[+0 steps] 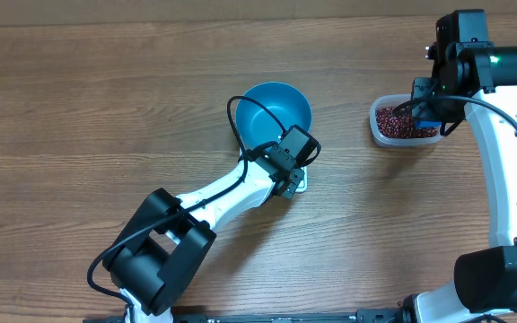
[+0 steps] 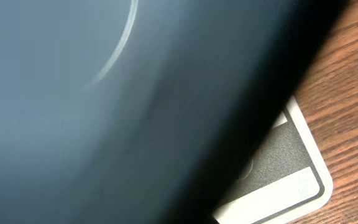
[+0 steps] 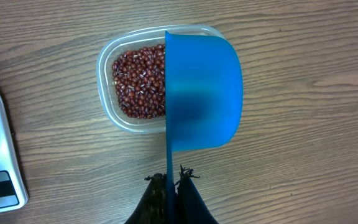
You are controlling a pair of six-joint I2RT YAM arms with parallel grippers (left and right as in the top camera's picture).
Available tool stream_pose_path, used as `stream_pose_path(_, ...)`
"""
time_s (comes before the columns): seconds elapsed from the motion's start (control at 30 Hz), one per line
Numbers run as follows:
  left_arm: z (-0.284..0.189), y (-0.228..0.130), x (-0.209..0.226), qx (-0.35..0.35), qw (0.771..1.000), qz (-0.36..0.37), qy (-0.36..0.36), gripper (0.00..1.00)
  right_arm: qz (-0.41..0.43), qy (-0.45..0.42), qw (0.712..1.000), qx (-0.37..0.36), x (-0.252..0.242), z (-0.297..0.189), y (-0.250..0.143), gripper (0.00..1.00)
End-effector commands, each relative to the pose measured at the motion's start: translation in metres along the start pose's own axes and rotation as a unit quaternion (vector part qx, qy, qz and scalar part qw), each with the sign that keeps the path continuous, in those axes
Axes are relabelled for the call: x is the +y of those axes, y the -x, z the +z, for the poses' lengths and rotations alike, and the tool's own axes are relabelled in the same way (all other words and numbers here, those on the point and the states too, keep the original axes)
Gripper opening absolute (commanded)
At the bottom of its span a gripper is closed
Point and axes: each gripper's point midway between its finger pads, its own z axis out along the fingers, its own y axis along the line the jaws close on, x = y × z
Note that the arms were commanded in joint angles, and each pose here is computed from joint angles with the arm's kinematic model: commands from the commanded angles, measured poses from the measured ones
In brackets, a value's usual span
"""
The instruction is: Scoop item into bowl and weigh 150g on scale
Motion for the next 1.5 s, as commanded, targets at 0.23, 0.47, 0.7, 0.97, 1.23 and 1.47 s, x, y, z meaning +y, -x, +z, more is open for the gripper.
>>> stream_pose_path(0.23, 0.012, -0.011, -0.004, 0.029, 0.999, 0.022, 0.0, 0.04, 0.0, 0.0, 1.0, -0.002, -0.001, 0.001, 0.002, 0.04)
stream_pose_path(0.47, -0.018, 0.01, -0.003, -0.001, 1.0, 0.017, -0.006, 0.04, 0.0, 0.0, 1.0, -0.001, -0.001, 0.001, 0.001, 0.04)
stream_pose_path(0.7, -0.063, 0.024, -0.011, -0.036, 0.998, 0.002, -0.053, 0.04, -0.001, 0.0, 1.0, 0.0, -0.001, 0.001, 0.001, 0.04)
stream_pose_path(0.97, -0.094, 0.023, -0.013, -0.043, 0.996, -0.018, -0.079, 0.04, -0.001, 0.0, 1.0, 0.001, -0.001, 0.001, 0.0, 0.04)
stream_pose_path(1.23, -0.118, 0.02, 0.005, -0.036, 0.998, -0.029, -0.044, 0.04, 0.0, 0.0, 1.0, -0.004, 0.0, 0.001, 0.003, 0.04)
stream_pose_path(1.47, -0.162, 0.065, 0.045, -0.101, 0.993, -0.053, 0.036, 0.04, 0.003, 0.006, 1.0, -0.022, 0.002, 0.001, 0.012, 0.04)
